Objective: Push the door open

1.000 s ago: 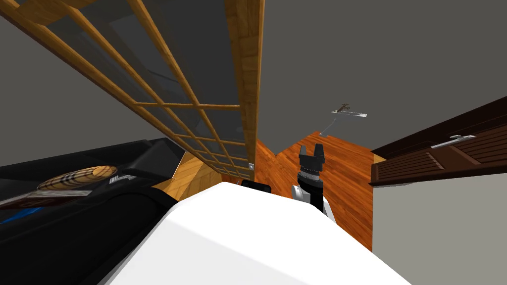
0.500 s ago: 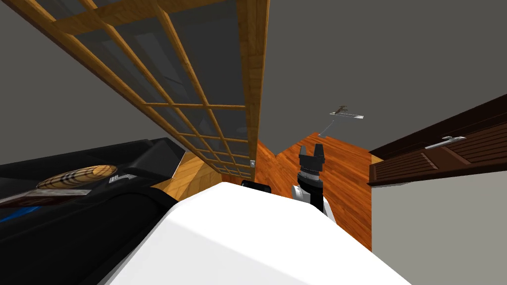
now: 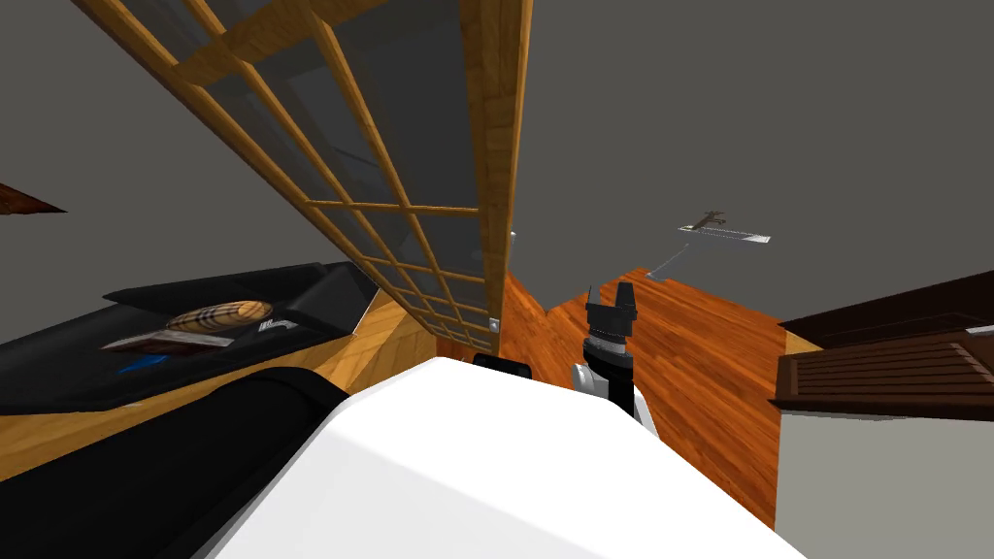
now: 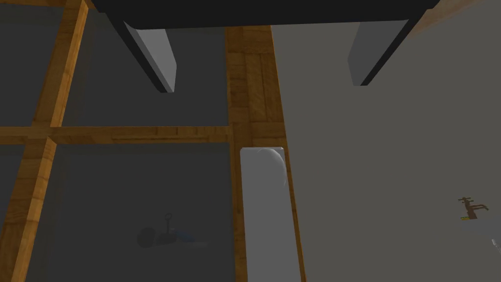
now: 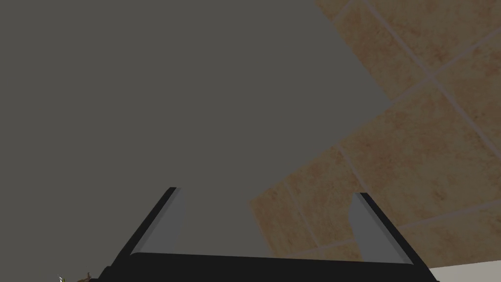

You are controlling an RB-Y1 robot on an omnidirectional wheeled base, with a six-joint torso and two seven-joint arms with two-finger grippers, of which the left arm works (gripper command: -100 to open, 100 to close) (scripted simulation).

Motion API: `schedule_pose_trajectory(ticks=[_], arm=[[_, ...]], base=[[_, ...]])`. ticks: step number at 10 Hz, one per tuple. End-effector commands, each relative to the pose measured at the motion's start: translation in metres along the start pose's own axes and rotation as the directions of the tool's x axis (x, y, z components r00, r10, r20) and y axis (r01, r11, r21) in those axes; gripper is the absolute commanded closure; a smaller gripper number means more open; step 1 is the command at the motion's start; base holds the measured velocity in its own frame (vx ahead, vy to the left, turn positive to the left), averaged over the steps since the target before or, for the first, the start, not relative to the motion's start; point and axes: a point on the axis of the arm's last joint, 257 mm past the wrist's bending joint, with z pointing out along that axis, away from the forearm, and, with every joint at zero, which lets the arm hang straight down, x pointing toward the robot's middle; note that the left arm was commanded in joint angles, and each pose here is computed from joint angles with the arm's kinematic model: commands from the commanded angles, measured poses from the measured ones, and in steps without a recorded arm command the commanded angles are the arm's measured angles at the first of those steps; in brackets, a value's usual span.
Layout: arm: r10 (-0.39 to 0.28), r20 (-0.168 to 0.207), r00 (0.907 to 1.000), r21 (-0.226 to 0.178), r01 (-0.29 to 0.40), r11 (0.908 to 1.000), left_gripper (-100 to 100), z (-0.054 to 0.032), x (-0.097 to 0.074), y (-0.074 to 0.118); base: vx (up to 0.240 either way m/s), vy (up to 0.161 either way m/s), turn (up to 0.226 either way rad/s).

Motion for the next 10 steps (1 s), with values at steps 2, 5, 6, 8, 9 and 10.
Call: schedule_pose_trajectory(ticks=[2,5,6,8,9,10], arm=[[-0.028,0.018,0.9994,-0.059,0.029,0.9979,-100,0.0012,-0.005,-0.003],[-0.014,0.009,0.9999,-0.05,0.014,0.9986,-100,-0.0019,-0.003,0.001],[-0.003,0.002,1.0,-0.042,0.003,0.9991,-100,-0.0041,-0.002,0.005],[0.005,-0.004,1.0,-0.039,-0.005,0.9992,-100,-0.0044,-0.001,0.008],[0.004,-0.005,1.0,-0.044,-0.004,0.999,-100,-0.0024,-0.001,0.008],[0.0,-0.004,1.0,-0.05,0.0,0.9987,-100,0.0,-0.002,0.007]], base=[[0.134,-0.144,0.281],[0.071,-0.083,0.043],[0.181,-0.035,-0.006],[0.232,-0.028,-0.032],[0.224,-0.03,-0.016],[0.228,-0.036,0.014]])
